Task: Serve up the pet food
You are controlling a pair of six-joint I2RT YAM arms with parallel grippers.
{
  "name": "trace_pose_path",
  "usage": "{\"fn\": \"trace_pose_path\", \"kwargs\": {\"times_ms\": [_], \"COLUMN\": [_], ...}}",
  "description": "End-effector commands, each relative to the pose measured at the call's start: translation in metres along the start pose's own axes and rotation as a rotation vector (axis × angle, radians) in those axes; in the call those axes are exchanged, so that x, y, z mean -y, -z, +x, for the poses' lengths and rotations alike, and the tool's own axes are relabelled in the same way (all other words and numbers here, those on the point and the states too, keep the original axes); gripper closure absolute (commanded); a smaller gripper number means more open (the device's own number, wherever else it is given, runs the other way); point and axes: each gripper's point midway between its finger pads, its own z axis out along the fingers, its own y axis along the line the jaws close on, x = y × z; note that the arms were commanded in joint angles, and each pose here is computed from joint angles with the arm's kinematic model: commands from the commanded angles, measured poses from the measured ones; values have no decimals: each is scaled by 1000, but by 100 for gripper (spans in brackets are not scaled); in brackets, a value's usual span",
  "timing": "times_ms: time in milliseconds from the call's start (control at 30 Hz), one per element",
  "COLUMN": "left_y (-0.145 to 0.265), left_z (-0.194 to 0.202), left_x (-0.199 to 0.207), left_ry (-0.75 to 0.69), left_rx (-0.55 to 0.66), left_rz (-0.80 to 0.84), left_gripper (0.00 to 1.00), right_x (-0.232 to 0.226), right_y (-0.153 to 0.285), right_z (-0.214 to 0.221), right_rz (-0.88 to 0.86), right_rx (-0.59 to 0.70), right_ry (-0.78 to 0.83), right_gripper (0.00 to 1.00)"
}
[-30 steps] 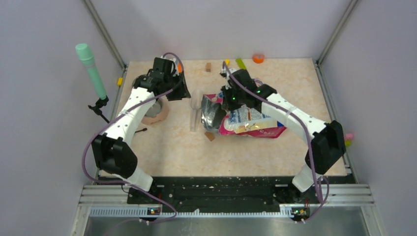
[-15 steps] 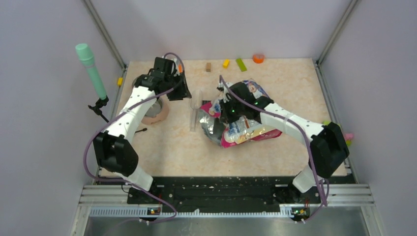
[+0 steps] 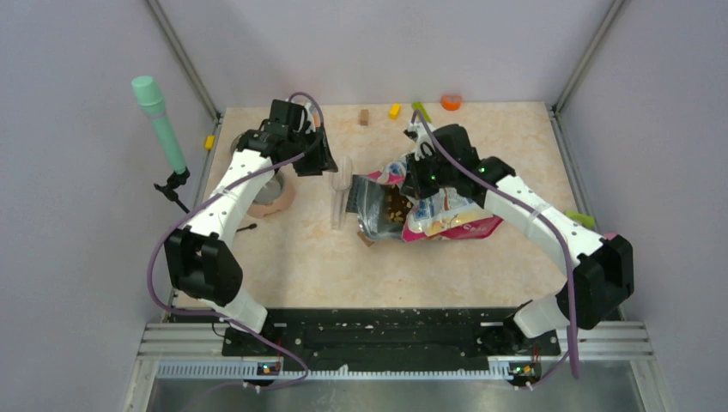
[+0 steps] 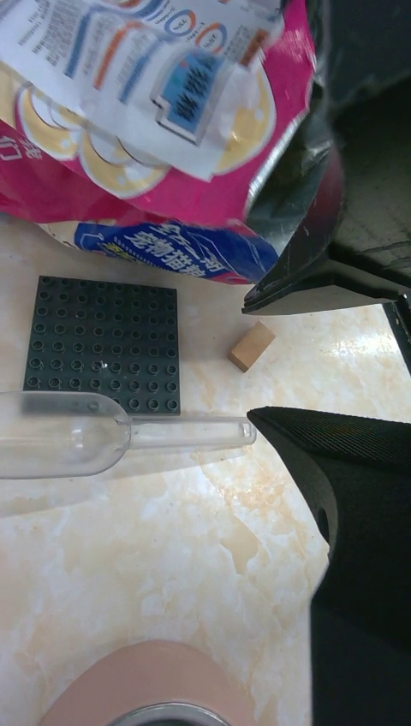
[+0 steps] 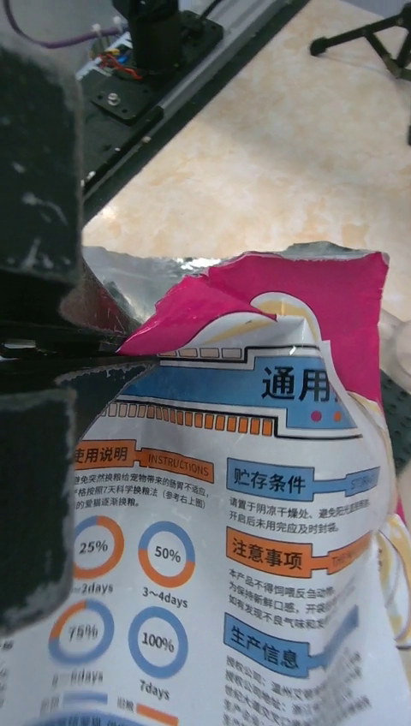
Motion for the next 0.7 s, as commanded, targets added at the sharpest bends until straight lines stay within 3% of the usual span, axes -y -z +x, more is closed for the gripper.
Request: {"fn": "trace_pose_path", "kwargs": {"times_ms": [0, 133, 367, 600, 667], "left_y": [6, -6, -38, -50, -56], "left_z": [-6, 8, 53, 65, 61], "left_x": [2, -16, -42, -53, -47], "left_ry": [-10, 4, -43, 1, -3], "left_rx": [33, 9, -48, -34, 48], "left_rz": [13, -54, -75, -118, -72], "left_gripper": [52, 52, 53, 53, 12], "right_x": [-13, -12, -5, -11, -11], "right_y": [-9, -10, -7, -8, -10], "right_z": [52, 72, 39, 10, 6], "right_rz": [-97, -82, -19, -31, -33], "right_rx": [-77, -123, -56, 13, 19], "right_ry": [-60, -76, -47, -69, -67], "right_gripper": [100, 100, 100, 100, 100]}}
